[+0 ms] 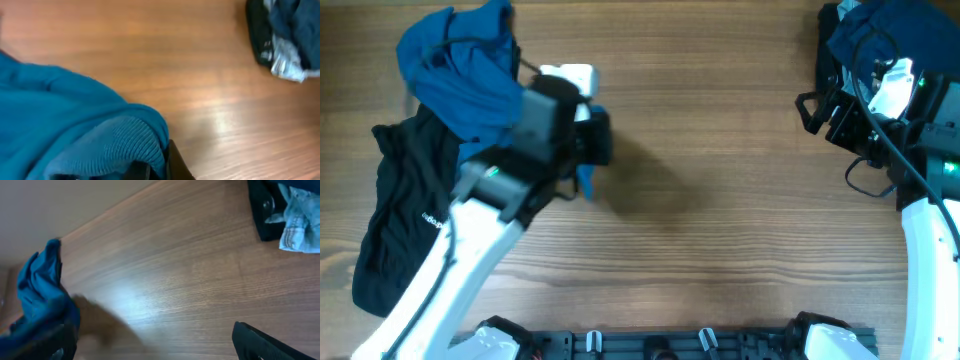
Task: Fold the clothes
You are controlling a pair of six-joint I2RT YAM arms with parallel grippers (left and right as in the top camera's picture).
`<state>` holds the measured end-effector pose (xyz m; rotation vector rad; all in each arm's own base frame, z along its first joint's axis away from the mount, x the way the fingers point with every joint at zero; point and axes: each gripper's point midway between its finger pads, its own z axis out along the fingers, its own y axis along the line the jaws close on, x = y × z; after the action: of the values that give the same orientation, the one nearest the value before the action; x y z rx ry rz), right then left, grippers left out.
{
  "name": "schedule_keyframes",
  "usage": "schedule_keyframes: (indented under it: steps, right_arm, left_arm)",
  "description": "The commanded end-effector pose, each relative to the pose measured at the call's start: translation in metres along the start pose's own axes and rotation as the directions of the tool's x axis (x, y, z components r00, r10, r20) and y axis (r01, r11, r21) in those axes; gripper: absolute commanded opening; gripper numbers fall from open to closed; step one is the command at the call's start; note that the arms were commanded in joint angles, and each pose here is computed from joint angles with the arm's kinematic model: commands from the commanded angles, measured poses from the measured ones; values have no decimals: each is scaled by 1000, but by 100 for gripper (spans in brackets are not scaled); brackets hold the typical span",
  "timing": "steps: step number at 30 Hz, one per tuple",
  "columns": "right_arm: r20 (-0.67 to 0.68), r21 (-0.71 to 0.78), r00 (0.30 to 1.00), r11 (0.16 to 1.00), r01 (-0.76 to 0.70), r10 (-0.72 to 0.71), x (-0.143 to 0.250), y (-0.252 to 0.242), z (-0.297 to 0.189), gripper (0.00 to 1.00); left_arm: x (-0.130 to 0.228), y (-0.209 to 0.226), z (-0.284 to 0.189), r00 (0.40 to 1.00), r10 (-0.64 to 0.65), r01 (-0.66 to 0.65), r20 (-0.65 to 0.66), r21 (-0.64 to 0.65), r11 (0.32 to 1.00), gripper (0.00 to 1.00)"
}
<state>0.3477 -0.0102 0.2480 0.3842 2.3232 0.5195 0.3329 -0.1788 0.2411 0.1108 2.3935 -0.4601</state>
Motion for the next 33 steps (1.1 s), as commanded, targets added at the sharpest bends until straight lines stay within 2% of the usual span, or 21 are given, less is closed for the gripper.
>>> schedule_keyframes:
  steps: [1,5,9,10,12,14,16,17,19,21,24,25,29,30,32,33]
  right_arm:
    - [22,66,997,995,-78,77,-4,-12,1,100]
    - [21,67,994,992,-108,107,-3,-12,1,100]
    - [16,69,990,988,-139,138,-1,-13,1,100]
    - [11,71,990,987,-140,140,0,-13,1,100]
    - [2,76,988,985,-153,154,2,-14,1,100]
    - [-5,74,985,982,-172,173,4,-13,1,100]
    - [-14,57,985,983,-173,174,6,-10,1,100]
    - [-24,37,984,984,-174,175,7,-7,1,100]
    - [-50,-5,983,984,-178,178,10,1,1,100]
    - [-67,-39,982,983,-181,178,12,7,1,100]
    - [-138,-144,976,971,-189,169,24,35,1,98]
    - [-168,-124,968,970,-210,189,33,42,5,93]
    - [-237,-58,968,994,-93,76,83,102,32,96]
    - [-253,-57,966,996,-70,53,95,115,39,100]
    - [-325,-65,946,998,-25,2,137,154,68,100]
    - [-368,-116,929,993,-6,-38,156,174,82,100]
  left_arm:
    - [11,-25,37,998,-36,37,-61,24,999,4]
    - [18,-55,73,996,-53,59,-72,83,995,4]
    - [11,-95,84,998,-64,66,-17,186,980,4]
    - [9,-108,87,998,-55,52,7,218,975,9]
    - [6,-115,92,998,-51,43,30,233,971,38]
    - [6,-114,96,998,-45,36,34,230,973,59]
    - [3,-114,92,998,8,-20,55,226,974,89]
    - [-1,-108,86,997,21,-35,71,202,979,100]
    - [-17,-70,66,992,-7,0,124,59,998,100]
    - [-35,-9,33,979,-86,108,184,-115,987,100]
    - [-44,90,-18,926,-281,346,251,-273,897,100]
    - [-40,123,-32,893,-361,436,270,-315,843,100]
    - [-18,201,-52,798,-545,602,257,-372,706,100]
    - [-15,212,-55,778,-571,627,263,-375,682,100]
    - [-9,233,-64,742,-608,668,283,-393,632,100]
    - [-6,238,-67,733,-617,677,287,-402,617,100]
